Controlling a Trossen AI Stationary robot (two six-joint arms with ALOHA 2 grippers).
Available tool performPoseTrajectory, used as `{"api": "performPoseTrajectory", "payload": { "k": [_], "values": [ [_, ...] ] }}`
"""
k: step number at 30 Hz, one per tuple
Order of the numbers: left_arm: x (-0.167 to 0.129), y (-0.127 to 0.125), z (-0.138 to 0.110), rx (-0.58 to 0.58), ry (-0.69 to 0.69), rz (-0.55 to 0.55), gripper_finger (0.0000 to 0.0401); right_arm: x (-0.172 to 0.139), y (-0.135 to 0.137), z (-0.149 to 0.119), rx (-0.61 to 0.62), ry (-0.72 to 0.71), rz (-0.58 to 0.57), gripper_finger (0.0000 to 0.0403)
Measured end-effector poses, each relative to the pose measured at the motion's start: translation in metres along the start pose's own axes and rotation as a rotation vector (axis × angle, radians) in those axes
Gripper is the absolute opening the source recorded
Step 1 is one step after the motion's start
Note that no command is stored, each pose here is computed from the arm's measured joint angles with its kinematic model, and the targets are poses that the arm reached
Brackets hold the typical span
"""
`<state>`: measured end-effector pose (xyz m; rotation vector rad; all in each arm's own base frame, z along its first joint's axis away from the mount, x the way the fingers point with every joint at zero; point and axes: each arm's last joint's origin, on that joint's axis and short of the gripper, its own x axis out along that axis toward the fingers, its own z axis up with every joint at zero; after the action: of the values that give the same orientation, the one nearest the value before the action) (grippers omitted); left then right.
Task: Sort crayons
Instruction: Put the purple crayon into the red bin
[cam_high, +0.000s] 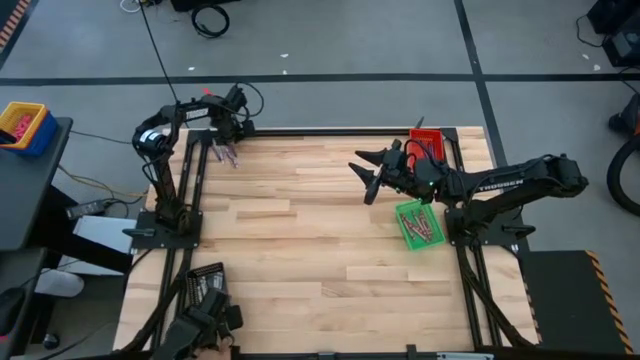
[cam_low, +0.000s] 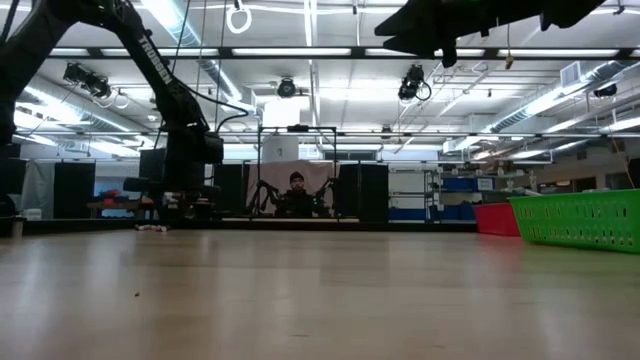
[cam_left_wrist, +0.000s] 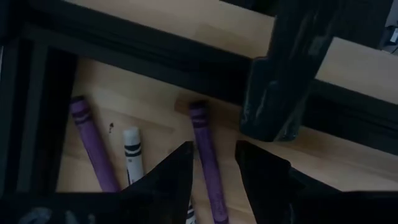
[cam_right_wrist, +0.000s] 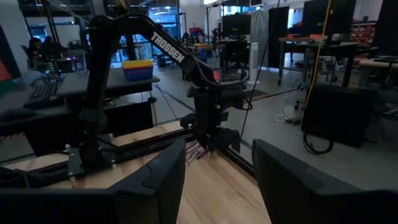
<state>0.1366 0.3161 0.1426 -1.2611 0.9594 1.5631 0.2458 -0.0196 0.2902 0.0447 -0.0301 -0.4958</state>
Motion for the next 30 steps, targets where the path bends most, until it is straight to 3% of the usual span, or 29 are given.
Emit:
{"api": "performPoseTrajectory", "payload": {
  "k": [7,14,17,19,22,26,30],
  "values": [
    [-0.001,-0.005,-0.006,0.045,0.004,0.010,0.0129,0.000,0.000,0.000,0.001,-0.004,0.001,0.0189],
    [-0.002,-0.014,-0.016,0.080,0.008,0.014,0.0028,-0.002,0.000,0.003,-0.004,-0.012,0.006,0.0189],
    [-0.007,-0.014,-0.019,0.101,0.031,-0.015,0.0016,-0.009,0.002,0.009,-0.013,-0.028,0.025,0.0189],
    [-0.016,-0.012,-0.023,0.134,0.083,-0.077,0.0024,-0.016,0.003,0.012,-0.035,-0.030,0.041,0.0189],
    [-0.050,-0.011,-0.024,0.204,0.037,-0.209,0.0033,-0.025,0.004,0.018,-0.083,-0.038,0.059,0.0189],
    [-0.111,-0.014,-0.046,0.323,-0.133,-0.370,0.0029,-0.031,0.007,0.021,-0.189,-0.046,0.084,0.0189],
    [-0.180,-0.031,-0.093,0.504,-0.378,-0.683,0.0028,-0.027,0.009,0.019,-0.209,-0.059,0.084,0.0189]
  ]
}}
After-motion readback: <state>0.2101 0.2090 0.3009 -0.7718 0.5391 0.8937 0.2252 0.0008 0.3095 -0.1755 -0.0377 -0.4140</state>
